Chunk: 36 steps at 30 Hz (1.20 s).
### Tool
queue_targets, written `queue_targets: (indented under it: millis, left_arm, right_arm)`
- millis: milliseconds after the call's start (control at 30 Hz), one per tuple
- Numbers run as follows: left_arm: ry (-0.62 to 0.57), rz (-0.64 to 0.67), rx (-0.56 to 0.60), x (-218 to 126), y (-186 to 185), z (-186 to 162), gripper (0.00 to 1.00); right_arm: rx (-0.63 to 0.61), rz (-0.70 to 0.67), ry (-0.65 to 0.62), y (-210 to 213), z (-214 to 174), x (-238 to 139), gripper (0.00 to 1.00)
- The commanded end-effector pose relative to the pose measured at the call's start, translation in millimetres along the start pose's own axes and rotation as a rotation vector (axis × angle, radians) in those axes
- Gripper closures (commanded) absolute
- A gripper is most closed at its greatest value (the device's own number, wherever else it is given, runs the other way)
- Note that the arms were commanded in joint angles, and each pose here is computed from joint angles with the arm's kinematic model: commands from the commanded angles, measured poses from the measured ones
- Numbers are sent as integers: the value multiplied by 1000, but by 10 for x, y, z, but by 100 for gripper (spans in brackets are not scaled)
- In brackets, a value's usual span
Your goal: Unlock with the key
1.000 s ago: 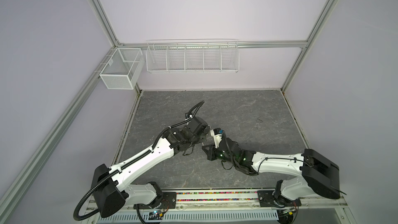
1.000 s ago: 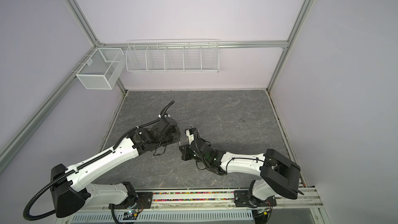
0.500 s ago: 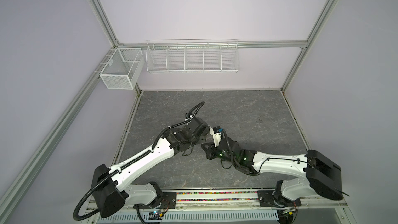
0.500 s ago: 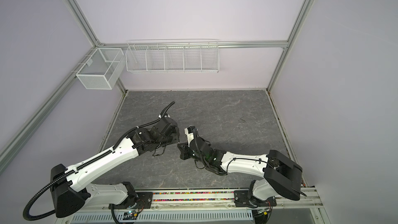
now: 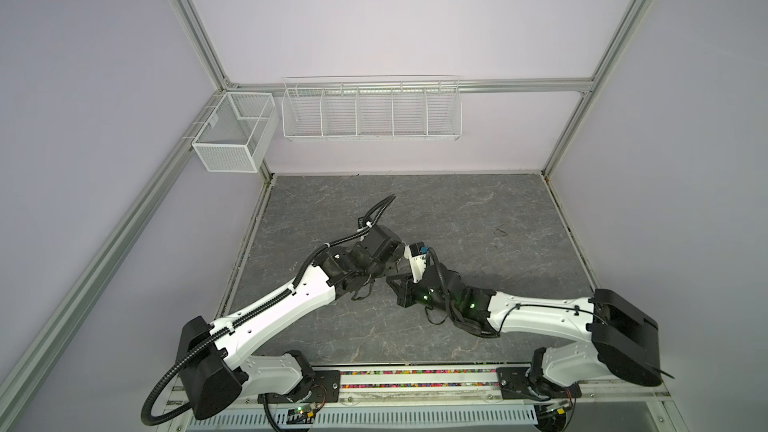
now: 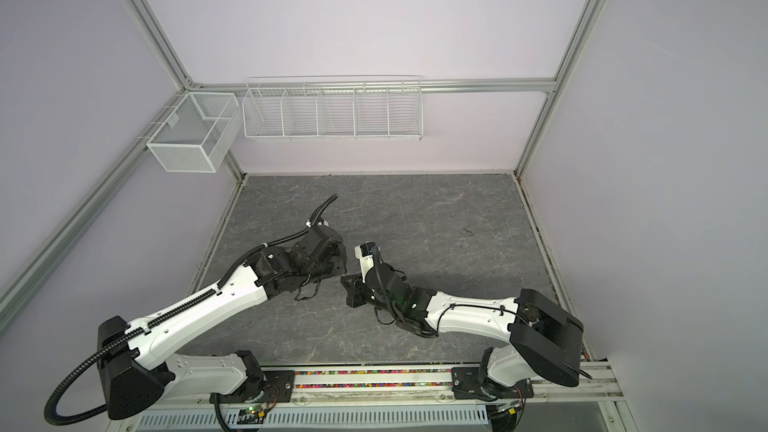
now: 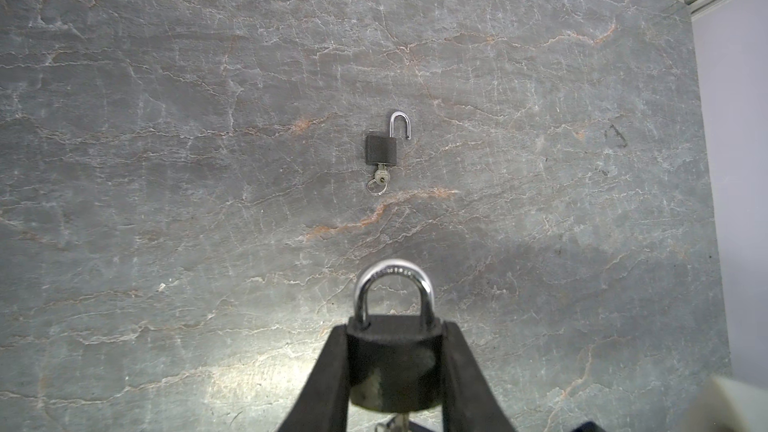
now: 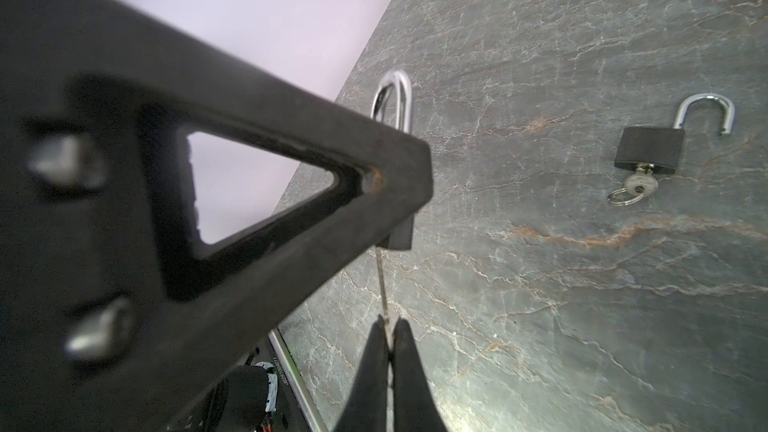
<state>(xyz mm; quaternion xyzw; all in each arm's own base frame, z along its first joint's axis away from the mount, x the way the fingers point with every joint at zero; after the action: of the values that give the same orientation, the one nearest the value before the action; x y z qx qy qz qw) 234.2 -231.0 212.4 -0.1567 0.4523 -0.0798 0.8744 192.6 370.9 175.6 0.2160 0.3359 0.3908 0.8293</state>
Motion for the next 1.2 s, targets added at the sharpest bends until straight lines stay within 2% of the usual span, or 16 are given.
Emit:
queue_targets:
  millis: [0,467,767,1167]
  left_arm:
    - [-17,-31,1,-59,-98,66,100]
    - [-14,-44,6,-82,-108,59,100]
    - [-16,3,73,-51,-82,-2,100]
    - [-4,35,119,-57,5,-61,100]
  right_arm:
    - [17,43,-39,109,148,-13,94]
    - [37,71,-52,128,253,-33,94]
    - [125,226,-43,398,435,-102,94]
    - [153,279,-30,490,565,-253,94]
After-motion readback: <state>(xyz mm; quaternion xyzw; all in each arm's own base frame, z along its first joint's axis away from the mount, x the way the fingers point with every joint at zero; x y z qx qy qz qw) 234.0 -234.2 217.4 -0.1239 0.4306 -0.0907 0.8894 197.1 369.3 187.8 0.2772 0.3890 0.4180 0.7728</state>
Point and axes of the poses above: each gripper's point midway between its finger pads, its own x axis out along the fingers, its own y axis along the line the jaws close on, z = x × y, the point moved 2 cm from there along -x, back along the fingers, and after that the axes turned 1 degree about -x, right-handed, at the moved point
